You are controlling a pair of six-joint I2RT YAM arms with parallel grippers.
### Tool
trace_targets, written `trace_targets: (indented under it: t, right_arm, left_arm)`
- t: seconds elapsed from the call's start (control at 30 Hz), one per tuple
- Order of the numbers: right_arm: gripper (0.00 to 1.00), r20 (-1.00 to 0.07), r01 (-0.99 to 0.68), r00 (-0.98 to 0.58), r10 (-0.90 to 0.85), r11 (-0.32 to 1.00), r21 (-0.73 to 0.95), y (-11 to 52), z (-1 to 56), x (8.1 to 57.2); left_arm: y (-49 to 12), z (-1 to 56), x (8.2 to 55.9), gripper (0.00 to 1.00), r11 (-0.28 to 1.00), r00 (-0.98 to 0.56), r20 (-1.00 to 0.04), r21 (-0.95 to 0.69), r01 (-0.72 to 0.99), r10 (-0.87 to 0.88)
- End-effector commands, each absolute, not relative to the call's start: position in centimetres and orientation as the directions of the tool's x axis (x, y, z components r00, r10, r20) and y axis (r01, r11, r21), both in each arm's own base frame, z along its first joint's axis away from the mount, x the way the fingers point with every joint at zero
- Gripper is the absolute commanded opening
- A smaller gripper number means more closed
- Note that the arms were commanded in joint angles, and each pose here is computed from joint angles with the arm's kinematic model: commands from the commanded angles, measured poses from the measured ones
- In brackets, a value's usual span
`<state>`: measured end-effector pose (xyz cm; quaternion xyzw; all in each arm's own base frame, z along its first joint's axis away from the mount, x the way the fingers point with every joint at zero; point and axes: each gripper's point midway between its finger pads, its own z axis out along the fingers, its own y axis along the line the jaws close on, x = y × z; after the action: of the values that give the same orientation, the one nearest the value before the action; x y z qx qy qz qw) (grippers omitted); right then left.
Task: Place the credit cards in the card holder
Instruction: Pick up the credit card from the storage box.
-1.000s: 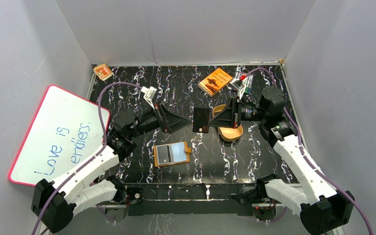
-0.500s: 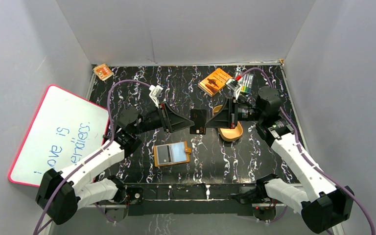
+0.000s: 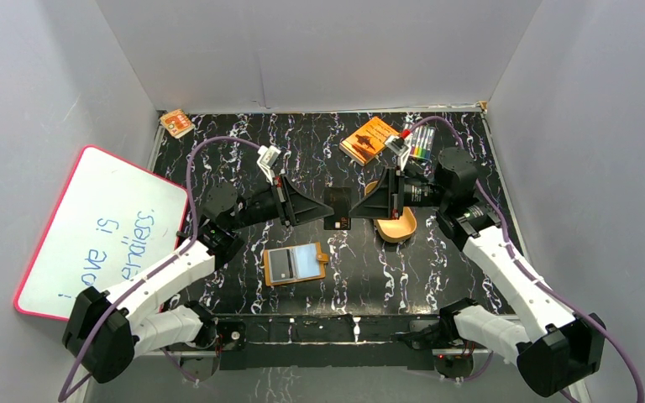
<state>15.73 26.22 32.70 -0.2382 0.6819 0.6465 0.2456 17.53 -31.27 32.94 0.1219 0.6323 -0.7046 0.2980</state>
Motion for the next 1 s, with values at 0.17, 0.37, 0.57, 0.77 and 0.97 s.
trace_targets:
  t: [0.17,0.37,0.57,0.77,0.97]
  right_arm:
    - [0.43,-0.669,-0.671,-0.739,0.077,0.0,0.742,26.4,34.1,15.7]
    - [0.4,-0.653,-0.657,-0.752,0.093,-0.019,0.754,26.7,34.1,15.8]
    - [0.33,-0.651,-0.656,-0.753,0.099,-0.03,0.754,27.0,34.3,15.8]
    - [0.26,-0.639,-0.643,-0.765,0.08,-0.037,0.765,27.8,33.9,15.5]
    - [0.01,-0.644,-0.648,-0.759,0.097,-0.025,0.761,27.9,33.9,15.5]
  left_arm:
    - [-30.5,34.1,17.2,0.0,-0.049,-0.772,-0.552,-0.803,0.594,-0.314]
    - [-30.6,33.9,17.3,0.0,-0.047,-0.775,-0.546,-0.807,0.588,-0.317]
    - [-30.6,33.6,17.4,0.0,-0.044,-0.778,-0.542,-0.811,0.583,-0.319]
    - [-30.5,33.7,17.4,0.0,-0.045,-0.777,-0.541,-0.811,0.583,-0.322]
    - [-30.4,33.4,17.2,0.0,-0.045,-0.779,-0.538,-0.813,0.58,-0.322]
